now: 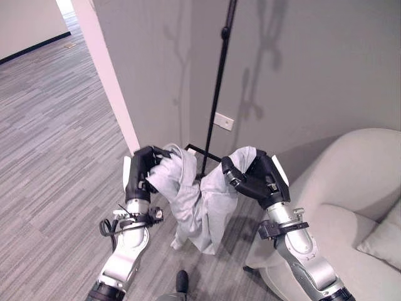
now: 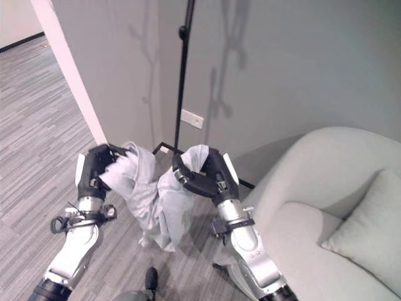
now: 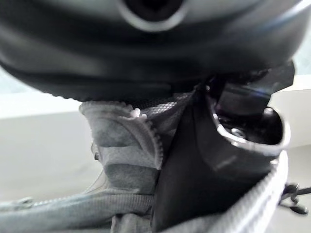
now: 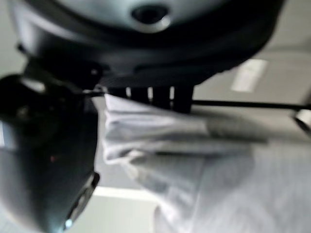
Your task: Hang the clothes on the sofa on the clothes rack.
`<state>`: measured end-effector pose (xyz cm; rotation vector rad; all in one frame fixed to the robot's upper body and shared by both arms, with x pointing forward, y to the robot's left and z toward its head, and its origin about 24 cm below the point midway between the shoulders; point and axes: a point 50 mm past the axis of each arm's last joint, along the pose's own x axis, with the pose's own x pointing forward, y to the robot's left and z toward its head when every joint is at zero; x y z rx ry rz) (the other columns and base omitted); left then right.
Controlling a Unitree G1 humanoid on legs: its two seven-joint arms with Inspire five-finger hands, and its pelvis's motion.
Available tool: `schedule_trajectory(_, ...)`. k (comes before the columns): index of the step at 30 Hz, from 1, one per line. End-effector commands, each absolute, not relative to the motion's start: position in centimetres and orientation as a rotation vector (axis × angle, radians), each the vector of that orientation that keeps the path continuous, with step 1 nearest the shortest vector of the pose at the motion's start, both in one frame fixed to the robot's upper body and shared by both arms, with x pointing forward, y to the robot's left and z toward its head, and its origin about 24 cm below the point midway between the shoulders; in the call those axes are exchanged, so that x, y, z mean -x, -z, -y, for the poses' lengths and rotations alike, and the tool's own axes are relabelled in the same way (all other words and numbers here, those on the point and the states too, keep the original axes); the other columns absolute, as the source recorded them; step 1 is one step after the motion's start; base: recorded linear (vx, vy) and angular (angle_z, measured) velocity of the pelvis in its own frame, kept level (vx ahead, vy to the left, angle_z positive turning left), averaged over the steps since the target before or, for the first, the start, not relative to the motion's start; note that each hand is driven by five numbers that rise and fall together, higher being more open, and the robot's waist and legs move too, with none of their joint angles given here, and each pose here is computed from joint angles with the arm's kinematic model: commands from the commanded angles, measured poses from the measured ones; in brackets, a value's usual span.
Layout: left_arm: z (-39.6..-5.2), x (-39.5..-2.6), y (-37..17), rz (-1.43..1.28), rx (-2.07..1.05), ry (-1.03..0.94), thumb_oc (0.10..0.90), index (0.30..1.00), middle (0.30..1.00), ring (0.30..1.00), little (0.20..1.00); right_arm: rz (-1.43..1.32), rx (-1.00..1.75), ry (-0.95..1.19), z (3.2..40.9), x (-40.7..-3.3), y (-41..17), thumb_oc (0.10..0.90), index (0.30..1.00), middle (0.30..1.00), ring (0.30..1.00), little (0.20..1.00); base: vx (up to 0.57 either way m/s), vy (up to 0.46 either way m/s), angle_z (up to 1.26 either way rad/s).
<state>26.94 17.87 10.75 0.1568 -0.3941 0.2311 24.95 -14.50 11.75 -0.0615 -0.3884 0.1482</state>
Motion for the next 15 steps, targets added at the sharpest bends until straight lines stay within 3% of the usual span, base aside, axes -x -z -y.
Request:
schedule_trajectory(1,-17.9,-26.6,-18.0,0.815,-0.191,-0.346,0.4,0.3,0.3,0.3,0.3,0.784,0.029,0.003,14.0,-25.7,-18.8,0.4,0.3,0.3,0.3,0.3,0.14,0.244,-0.25)
schedule_trajectory(7,-18.1,-27.2,-20.9,0.973,-0.316,-0.432,0.4,0.3,0.3,0.3,0.3,0.972,0.13,0.091,14.8,-25.6,-22.3,0.4,0.3,0.3,0.3,0.3,0.23,0.092,-0.16)
schedule_trajectory(15,-18.0,-29.3,-25.3,1.12,-0.402,-0.59,0.4,0.3,0.3,0.3,0.3,1.094,0.244,0.194,15.3,-26.8,-25.4,0.4,0.3,0.3,0.3,0.3,0.25,-0.048,0.34)
